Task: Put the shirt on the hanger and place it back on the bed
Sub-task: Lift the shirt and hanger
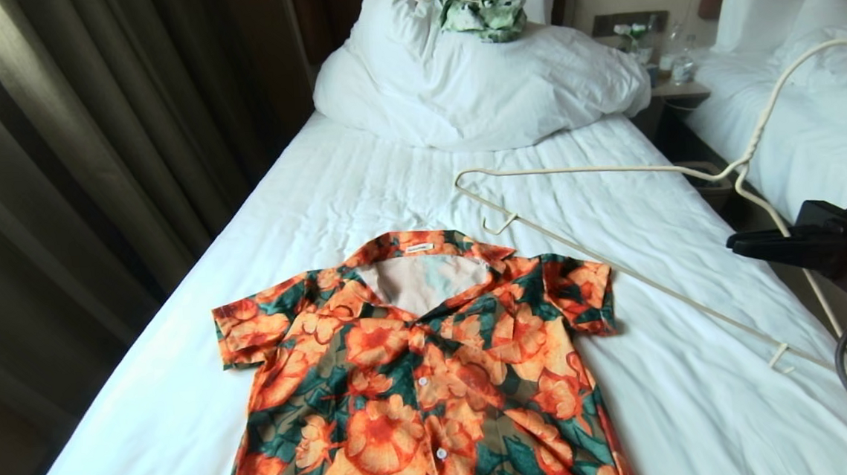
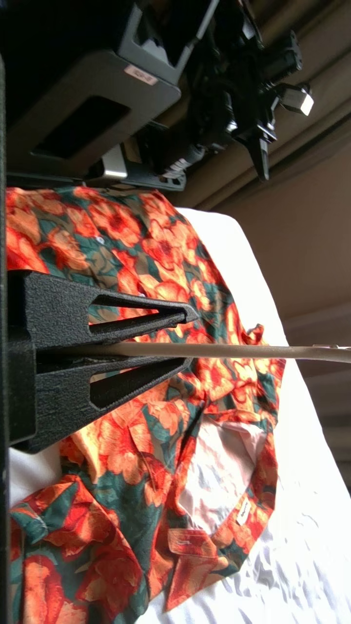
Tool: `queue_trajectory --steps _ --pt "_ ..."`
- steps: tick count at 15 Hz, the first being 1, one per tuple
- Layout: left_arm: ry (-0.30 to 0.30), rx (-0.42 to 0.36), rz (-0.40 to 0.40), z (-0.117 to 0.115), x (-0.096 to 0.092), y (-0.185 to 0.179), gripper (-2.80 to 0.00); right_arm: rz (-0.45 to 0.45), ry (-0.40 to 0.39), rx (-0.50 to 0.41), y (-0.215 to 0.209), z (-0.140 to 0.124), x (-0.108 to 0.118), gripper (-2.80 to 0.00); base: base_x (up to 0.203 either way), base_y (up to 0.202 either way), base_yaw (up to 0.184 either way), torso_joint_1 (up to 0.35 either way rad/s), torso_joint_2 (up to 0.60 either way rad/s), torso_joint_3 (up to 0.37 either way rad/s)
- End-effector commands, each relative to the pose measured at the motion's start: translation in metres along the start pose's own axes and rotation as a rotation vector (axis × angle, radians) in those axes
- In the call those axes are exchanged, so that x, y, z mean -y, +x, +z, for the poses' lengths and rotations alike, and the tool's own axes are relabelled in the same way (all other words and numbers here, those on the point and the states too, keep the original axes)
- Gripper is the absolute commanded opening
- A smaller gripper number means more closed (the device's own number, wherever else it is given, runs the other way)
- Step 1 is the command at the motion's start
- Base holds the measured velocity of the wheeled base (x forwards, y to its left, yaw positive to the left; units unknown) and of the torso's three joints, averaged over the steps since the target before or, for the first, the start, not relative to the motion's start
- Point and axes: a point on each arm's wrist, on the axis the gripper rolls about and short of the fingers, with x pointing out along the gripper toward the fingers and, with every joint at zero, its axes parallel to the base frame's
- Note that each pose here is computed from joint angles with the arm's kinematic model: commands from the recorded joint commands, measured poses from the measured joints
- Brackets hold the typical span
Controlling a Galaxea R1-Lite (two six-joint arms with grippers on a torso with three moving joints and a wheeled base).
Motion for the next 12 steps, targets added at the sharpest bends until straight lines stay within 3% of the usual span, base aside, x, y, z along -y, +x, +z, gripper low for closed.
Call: queue_trajectory --steps 1,4,7,9,12 --pt "-0.001 -0.001 0.0 0.0 0.0 0.0 -2.8 -0.037 0.017 0.046 0.017 -0.006 0.003 -2.8 0.0 0.0 0.0 0.0 0.0 0.0" --pt "0.0 -0.001 0.0 0.0 0.0 0.0 -2.8 -0.069 0.04 0.067 0.024 -0.013 0.011 -2.8 0.0 0.0 0.0 0.0 0.0 0.0" --pt "-0.001 -0.001 0.0 0.0 0.0 0.0 -2.8 -0.23 0.067 0.166 0.043 -0.017 0.027 -2.8 0.0 0.0 0.0 0.0 0.0 0.0" --pt "0.0 -0.001 0.0 0.0 0.0 0.0 -2.8 -0.298 0.099 0.161 0.048 -0.02 0.034 -2.8 0.0 0.0 0.0 0.0 0.0 0.0" --pt "0.003 -0.003 -0.001 -0.001 0.0 0.0 -2.8 -0.401 -0.044 0.067 0.071 -0.036 0.034 -2.8 0.0 0.0 0.0 0.0 0.0 0.0"
